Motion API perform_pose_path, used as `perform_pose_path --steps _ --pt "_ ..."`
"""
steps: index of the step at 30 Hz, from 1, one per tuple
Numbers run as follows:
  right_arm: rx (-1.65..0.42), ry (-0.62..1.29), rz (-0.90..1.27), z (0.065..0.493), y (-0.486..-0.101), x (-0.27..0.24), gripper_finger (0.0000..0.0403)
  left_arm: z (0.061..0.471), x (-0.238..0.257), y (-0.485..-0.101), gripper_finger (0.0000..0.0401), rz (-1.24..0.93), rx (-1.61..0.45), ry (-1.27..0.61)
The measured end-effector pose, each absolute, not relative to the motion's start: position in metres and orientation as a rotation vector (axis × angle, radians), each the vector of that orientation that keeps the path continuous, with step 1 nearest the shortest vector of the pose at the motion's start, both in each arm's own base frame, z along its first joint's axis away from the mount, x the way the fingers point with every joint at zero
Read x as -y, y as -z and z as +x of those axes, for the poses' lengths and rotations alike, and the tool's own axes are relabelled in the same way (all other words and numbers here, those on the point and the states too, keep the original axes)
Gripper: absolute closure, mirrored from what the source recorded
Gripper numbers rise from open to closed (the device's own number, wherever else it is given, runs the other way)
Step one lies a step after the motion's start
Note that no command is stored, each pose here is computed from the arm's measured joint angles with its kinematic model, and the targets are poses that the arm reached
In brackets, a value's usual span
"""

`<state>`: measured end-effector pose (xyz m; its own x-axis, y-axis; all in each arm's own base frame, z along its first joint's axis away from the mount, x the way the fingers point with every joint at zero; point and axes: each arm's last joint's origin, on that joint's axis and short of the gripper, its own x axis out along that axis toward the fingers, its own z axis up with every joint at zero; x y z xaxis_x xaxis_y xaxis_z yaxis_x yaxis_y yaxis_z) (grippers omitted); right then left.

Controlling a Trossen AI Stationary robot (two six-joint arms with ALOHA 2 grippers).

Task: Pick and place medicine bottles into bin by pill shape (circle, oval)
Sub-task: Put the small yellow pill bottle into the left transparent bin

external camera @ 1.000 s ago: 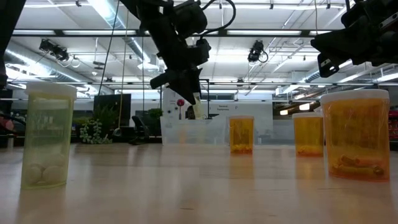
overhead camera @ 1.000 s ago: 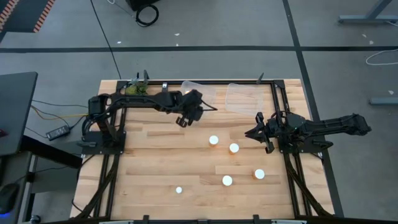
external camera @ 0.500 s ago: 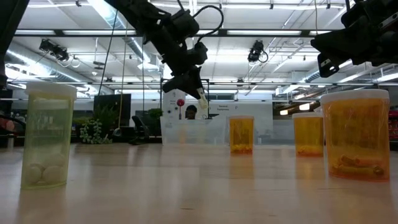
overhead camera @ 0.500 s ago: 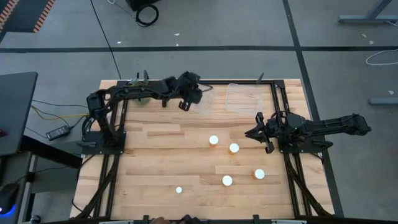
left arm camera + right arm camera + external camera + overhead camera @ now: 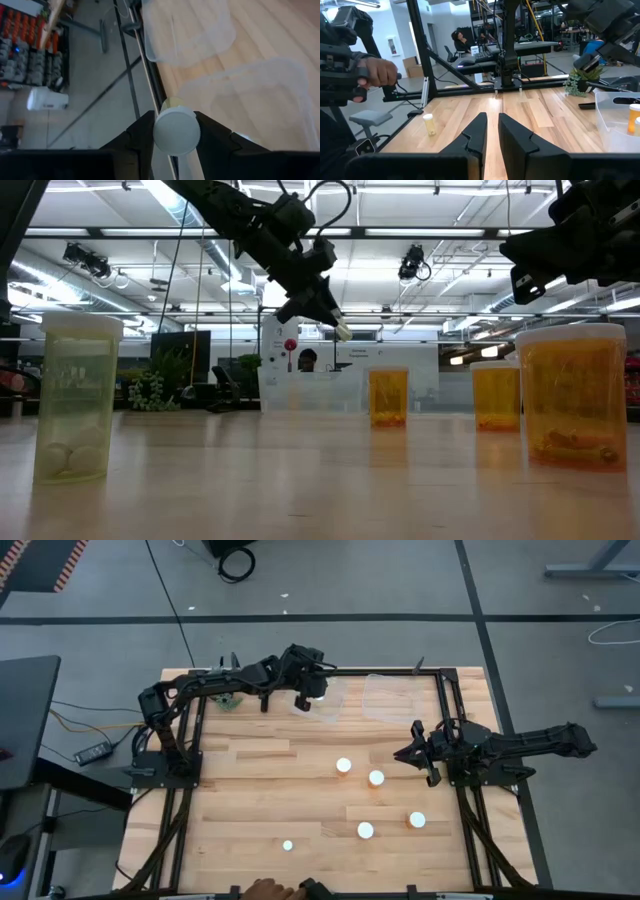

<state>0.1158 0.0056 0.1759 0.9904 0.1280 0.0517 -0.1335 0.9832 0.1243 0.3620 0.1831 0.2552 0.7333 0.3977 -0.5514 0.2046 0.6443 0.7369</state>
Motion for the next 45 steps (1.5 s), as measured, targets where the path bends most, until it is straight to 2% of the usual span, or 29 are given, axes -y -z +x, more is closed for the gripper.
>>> perform_pose_path --steps 14,26,34,45 --pt "0.044 -0.131 0.128 0.116 -0.176 -0.006 0.0349 0.362 -0.186 -0.258 0.0275 0.835 -0.685 -0.074" --pt "0.043 -0.132 0.128 0.116 -0.176 -0.006 0.0349 0.391 -0.204 -0.291 0.0272 0.836 -0.531 -0.042" --pt "0.043 -0.132 0.128 0.116 -0.176 -0.006 0.0349 0.404 -0.219 -0.283 0.0270 0.700 -0.651 -0.004" --pt "0.043 -0.131 0.128 0.116 -0.176 -0.006 0.0349 0.393 -0.219 -0.265 0.0271 0.483 -0.818 0.021"
